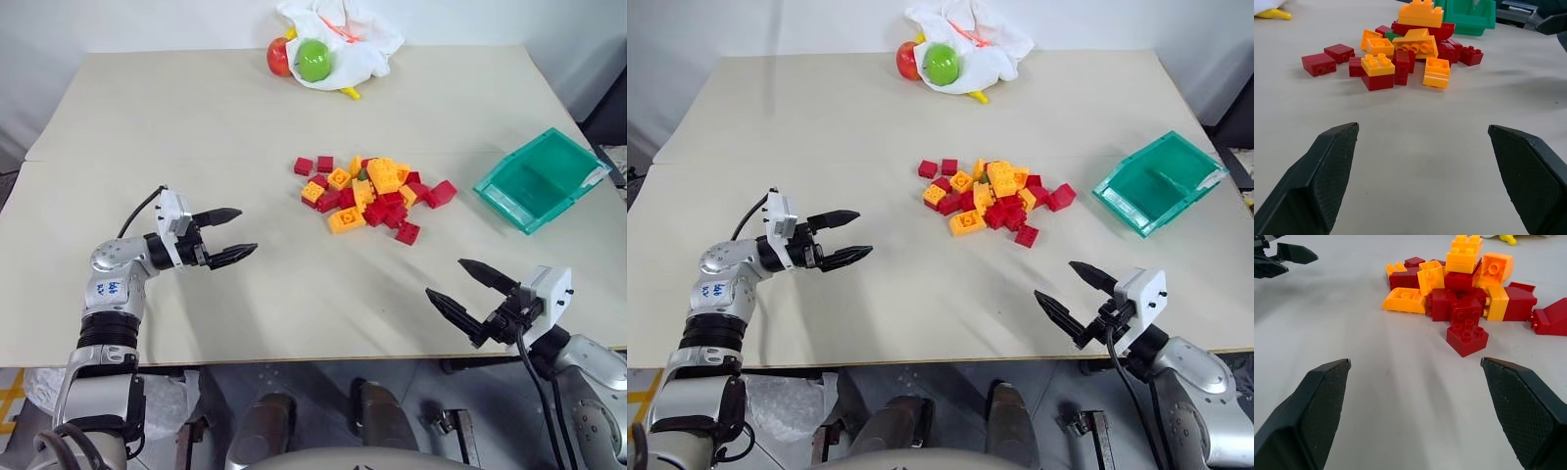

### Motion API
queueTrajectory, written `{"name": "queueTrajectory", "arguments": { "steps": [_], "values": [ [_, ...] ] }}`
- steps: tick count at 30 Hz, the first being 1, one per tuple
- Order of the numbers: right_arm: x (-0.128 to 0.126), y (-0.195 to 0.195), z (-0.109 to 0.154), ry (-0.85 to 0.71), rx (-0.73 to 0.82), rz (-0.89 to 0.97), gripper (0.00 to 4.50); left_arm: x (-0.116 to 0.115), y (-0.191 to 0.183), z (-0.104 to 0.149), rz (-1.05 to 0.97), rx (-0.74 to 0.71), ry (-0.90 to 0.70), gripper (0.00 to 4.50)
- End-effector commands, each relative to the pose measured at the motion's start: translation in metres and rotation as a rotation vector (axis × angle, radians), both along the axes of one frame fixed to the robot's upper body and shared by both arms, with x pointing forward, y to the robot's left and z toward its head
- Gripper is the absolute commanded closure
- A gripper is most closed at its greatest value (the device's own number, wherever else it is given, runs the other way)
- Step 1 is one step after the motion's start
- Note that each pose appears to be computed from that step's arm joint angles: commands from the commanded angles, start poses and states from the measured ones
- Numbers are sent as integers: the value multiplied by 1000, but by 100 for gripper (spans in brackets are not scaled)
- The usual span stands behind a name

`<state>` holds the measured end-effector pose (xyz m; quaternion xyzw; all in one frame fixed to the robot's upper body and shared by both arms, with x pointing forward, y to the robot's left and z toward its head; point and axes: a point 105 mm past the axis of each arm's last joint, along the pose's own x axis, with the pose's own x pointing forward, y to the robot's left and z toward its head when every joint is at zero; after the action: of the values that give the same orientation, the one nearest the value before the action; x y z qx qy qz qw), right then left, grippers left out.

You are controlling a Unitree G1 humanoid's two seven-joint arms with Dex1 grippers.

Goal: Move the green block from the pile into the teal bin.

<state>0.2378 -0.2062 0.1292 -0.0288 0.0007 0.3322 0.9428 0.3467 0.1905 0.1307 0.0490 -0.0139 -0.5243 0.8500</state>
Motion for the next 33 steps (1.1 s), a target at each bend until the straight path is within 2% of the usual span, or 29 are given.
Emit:
{"name": "queueTrajectory", "arguments": {
  "steps": [1,9,14,17,22,24,26,28,29,33],
  "values": [
    [0,5,11,-40,-20,23,4,2,0,12,-10,10,-70,0],
    [9,26,36,-106,-111,39,4,12,3,18,55,-30,-23,0],
    [29,56,51,-97,-151,30,4,12,0,21,16,47,-146,0],
    [46,83,51,-78,-157,47,58,15,-5,26,-12,-13,-101,0],
    [67,115,52,-52,-126,77,225,19,-11,31,-46,20,-179,0],
    [97,141,55,-48,-99,47,293,21,-17,35,-93,26,-200,0],
    [123,170,59,-32,-74,22,358,16,-23,46,-196,-65,-218,0],
    [137,184,60,-18,-72,5,427,15,-25,50,-235,-117,-205,0],
    [144,189,60,-19,-73,-7,444,14,-26,51,-259,-126,-206,0],
    [174,195,56,15,-100,-107,444,12,-28,50,-299,-106,-219,0]
  ]
}}
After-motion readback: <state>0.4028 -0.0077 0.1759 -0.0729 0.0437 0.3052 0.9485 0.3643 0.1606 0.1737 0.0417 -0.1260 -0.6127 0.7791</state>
